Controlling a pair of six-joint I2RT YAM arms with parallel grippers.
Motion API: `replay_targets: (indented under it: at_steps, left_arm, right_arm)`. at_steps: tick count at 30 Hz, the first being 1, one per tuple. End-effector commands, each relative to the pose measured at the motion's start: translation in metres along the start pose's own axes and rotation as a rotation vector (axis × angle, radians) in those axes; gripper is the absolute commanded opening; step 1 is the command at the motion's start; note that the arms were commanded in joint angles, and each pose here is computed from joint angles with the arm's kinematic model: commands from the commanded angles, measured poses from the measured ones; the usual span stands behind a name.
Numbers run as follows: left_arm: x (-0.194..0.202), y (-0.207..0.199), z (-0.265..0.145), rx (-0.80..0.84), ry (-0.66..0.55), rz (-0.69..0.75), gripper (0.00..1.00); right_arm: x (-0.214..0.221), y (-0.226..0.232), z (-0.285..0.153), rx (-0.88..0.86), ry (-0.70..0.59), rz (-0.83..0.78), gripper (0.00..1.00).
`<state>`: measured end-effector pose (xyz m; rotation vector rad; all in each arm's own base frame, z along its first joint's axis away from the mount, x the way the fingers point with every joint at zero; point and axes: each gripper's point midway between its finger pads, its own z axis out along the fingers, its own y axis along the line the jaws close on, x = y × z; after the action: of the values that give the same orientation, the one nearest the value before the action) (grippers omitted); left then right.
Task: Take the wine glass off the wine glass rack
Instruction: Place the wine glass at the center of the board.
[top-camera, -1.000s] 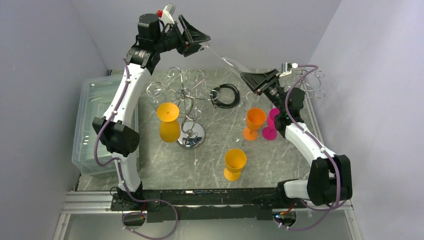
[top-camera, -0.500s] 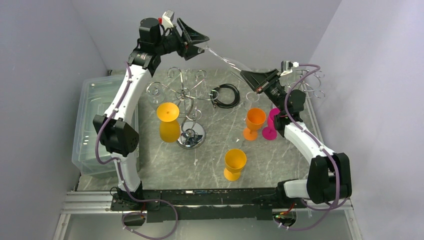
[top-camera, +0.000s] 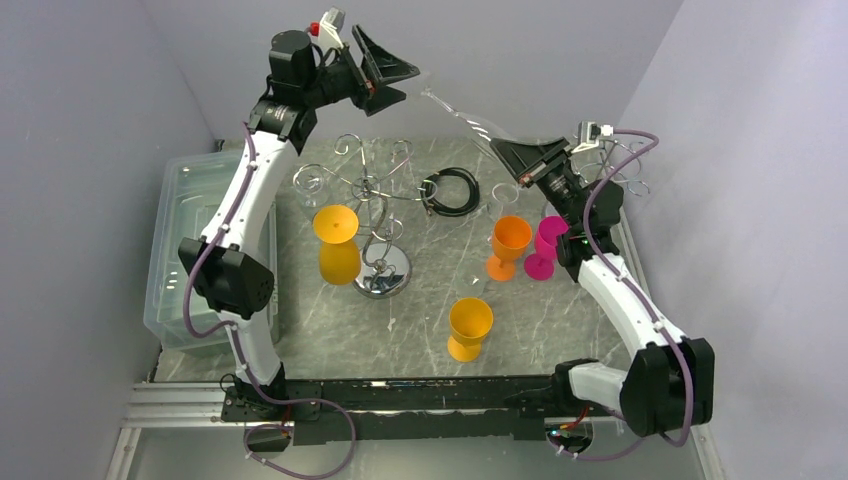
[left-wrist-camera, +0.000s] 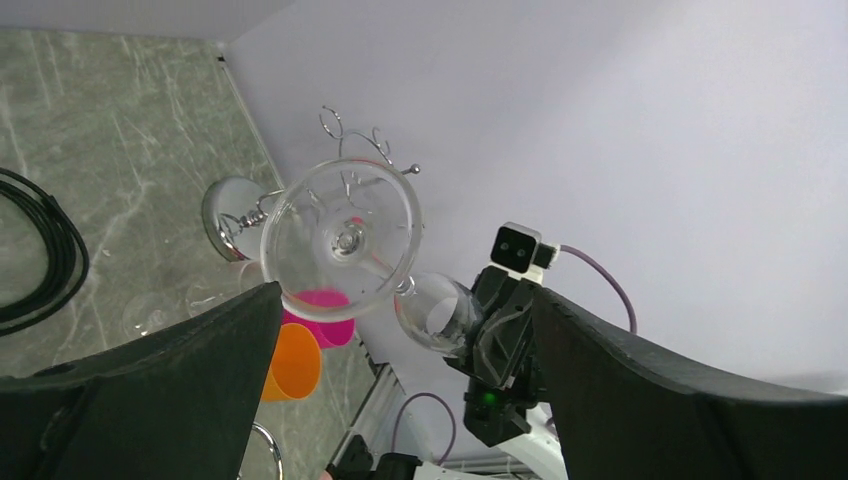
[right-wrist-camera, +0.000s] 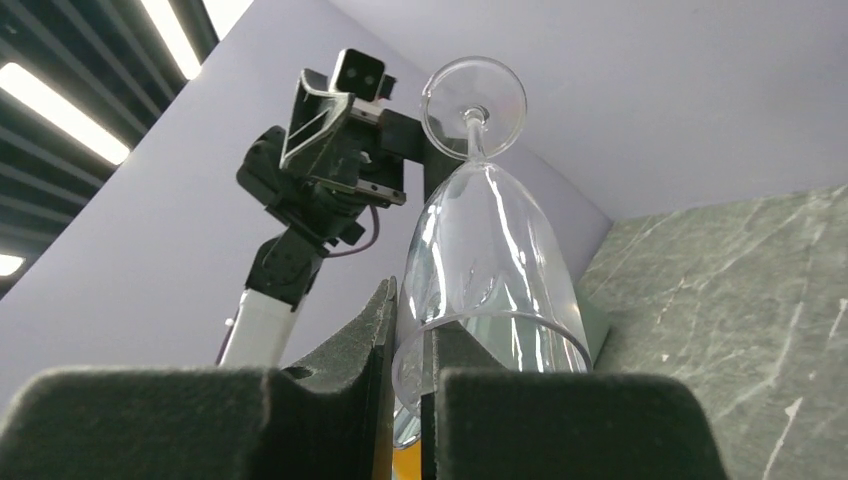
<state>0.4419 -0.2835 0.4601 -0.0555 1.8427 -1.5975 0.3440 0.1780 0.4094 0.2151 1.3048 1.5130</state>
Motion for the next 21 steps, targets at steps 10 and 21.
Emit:
replay_targets:
  at_steps: [10,21]
  left_arm:
    - [-0.010,-0.047,-0.041,-0.043,-0.111,0.288,0.99]
    - [0.003,-0.042,-0.063,-0.116,-0.113,0.379,1.00]
  right_arm:
    - [-0.035,0.071,-0.030,0.102,-0.101,-0.248,0.00]
    - [-0.038,0.107,-0.104,0.382,-0.100,-0.346,0.00]
